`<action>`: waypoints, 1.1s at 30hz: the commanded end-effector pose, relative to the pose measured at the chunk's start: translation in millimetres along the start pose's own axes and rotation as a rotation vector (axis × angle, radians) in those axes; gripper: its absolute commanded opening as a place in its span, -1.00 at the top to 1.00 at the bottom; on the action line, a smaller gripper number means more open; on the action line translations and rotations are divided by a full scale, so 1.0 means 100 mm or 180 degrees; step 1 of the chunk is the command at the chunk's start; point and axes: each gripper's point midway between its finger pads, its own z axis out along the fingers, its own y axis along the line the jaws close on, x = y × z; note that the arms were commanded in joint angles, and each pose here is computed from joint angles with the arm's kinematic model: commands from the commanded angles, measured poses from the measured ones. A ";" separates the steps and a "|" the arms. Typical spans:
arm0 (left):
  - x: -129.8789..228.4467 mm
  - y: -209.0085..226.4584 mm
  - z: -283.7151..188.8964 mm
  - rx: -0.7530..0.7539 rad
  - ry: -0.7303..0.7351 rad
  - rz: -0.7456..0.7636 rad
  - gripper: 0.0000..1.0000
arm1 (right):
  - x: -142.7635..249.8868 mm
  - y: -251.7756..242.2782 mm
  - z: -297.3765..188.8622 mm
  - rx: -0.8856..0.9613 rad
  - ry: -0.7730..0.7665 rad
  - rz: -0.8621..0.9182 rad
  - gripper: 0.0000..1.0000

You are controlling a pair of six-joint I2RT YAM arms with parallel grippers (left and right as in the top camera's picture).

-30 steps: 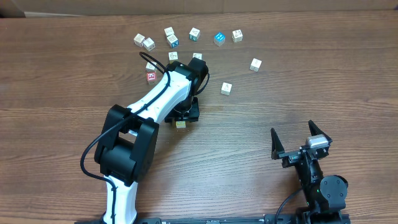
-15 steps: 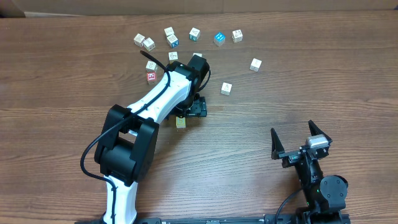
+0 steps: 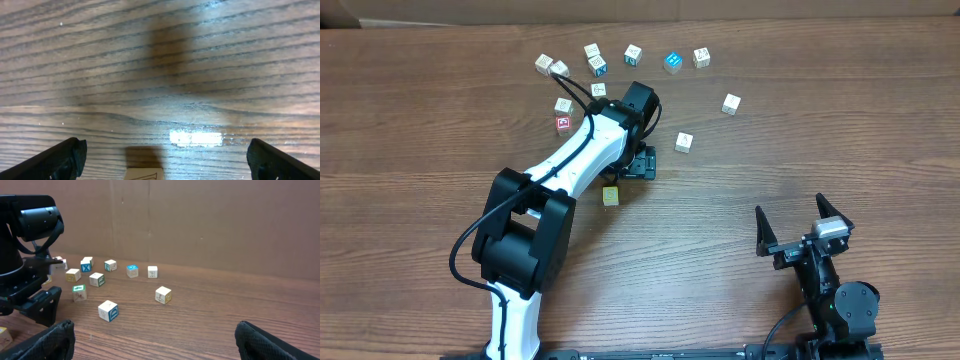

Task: Form a horizontal line
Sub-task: 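Raise the left arm back up to the upper block cluster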

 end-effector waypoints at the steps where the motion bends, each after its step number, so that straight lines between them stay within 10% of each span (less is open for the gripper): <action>1: -0.22 0.06 -0.24 0.0011 -0.0180 0.0108 -0.99 | 0.02 -0.01 0.00 0.0011 -0.0014 -0.0006 -1.00; 11: -1.20 0.13 -1.51 0.0507 -0.1108 -0.0237 -0.96 | 0.02 -0.01 0.00 0.0011 -0.0014 -0.0006 -1.00; 14: -1.31 0.03 -1.66 0.0686 -0.1255 -0.0227 -0.51 | 0.02 -0.01 0.00 0.0011 -0.0014 -0.0006 -1.00; 18: -1.34 -0.16 -1.68 0.0908 -0.1302 -0.0152 0.62 | 0.02 -0.01 0.00 0.0011 -0.0014 -0.0006 -1.00; 20: -1.34 -0.26 -1.67 0.0998 -0.1303 -0.0104 0.79 | 0.02 -0.01 0.00 0.0011 -0.0014 -0.0006 -1.00; 33: -1.17 -0.61 -1.03 0.0810 -0.0950 0.0106 0.55 | 0.02 -0.01 0.00 0.0011 -0.0014 -0.0006 -1.00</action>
